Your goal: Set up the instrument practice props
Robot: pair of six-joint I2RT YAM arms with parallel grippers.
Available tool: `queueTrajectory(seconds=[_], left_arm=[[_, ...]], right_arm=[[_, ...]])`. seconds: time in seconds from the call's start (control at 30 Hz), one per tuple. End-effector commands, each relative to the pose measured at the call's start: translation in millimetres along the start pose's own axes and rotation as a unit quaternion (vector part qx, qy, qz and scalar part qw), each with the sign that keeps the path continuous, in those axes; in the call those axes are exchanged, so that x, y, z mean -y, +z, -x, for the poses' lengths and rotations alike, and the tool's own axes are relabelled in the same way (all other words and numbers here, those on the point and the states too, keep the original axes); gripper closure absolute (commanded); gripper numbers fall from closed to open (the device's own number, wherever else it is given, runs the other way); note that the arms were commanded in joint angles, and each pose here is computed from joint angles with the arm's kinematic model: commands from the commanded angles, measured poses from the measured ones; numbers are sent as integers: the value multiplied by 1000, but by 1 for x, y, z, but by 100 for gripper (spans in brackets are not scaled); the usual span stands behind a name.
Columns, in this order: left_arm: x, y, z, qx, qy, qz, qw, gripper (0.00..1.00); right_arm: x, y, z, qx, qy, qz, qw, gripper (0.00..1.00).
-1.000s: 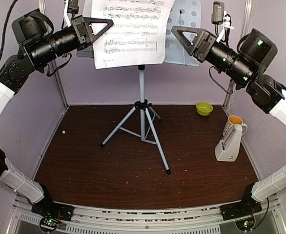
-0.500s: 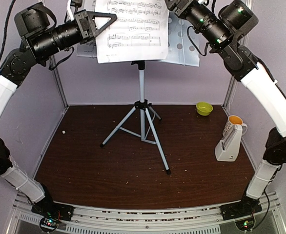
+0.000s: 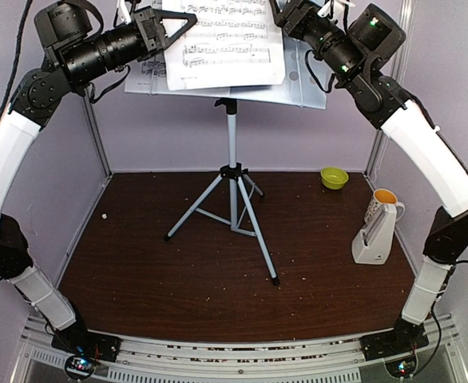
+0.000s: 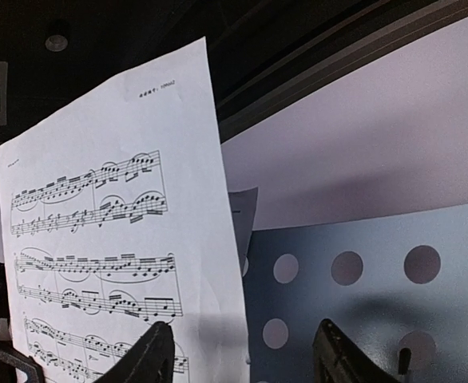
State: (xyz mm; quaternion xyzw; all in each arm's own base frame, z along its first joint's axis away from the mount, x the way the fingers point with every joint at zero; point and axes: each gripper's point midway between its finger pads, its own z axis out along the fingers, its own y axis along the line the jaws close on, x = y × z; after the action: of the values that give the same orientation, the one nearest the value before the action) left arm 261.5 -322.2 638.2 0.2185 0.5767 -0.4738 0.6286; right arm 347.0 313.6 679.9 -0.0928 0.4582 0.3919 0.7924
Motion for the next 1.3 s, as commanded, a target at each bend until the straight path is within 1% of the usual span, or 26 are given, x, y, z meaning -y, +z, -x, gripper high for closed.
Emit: queueTrajectory(seconds=[0.0,0.1,0.2,0.33,0.53,0.67,0.77,1.03,1.27], left_arm=[[-17,-1,10,17,-18,33,999,100],[-20,-1,10,19,-19,40,999,100],[-23,-1,10,20,-15,48,999,100],[-24,1,8,18,-11,49,999,100],[-25,6,5,16,-6,44,999,100],[-27,9,3,15,1,47,999,100],[-29,9,2,14,8,52,999,100],[-32,12,0,13,19,56,998,100],[-33,11,2,16,24,61,998,100]], right_arm=[[-4,-21,22,9,19,4,1000,40],[2,-37,32,12,30,-13,999,40],[10,-53,31,9,34,-33,999,39],[26,-68,29,-11,39,-80,996,39],[39,-68,1,-65,44,-111,991,37],[43,-68,-12,-78,56,-118,988,33],[49,-68,-19,-89,59,-135,985,32],[54,-63,-37,-106,76,-138,982,39],[60,-57,-47,-109,111,-132,979,50]])
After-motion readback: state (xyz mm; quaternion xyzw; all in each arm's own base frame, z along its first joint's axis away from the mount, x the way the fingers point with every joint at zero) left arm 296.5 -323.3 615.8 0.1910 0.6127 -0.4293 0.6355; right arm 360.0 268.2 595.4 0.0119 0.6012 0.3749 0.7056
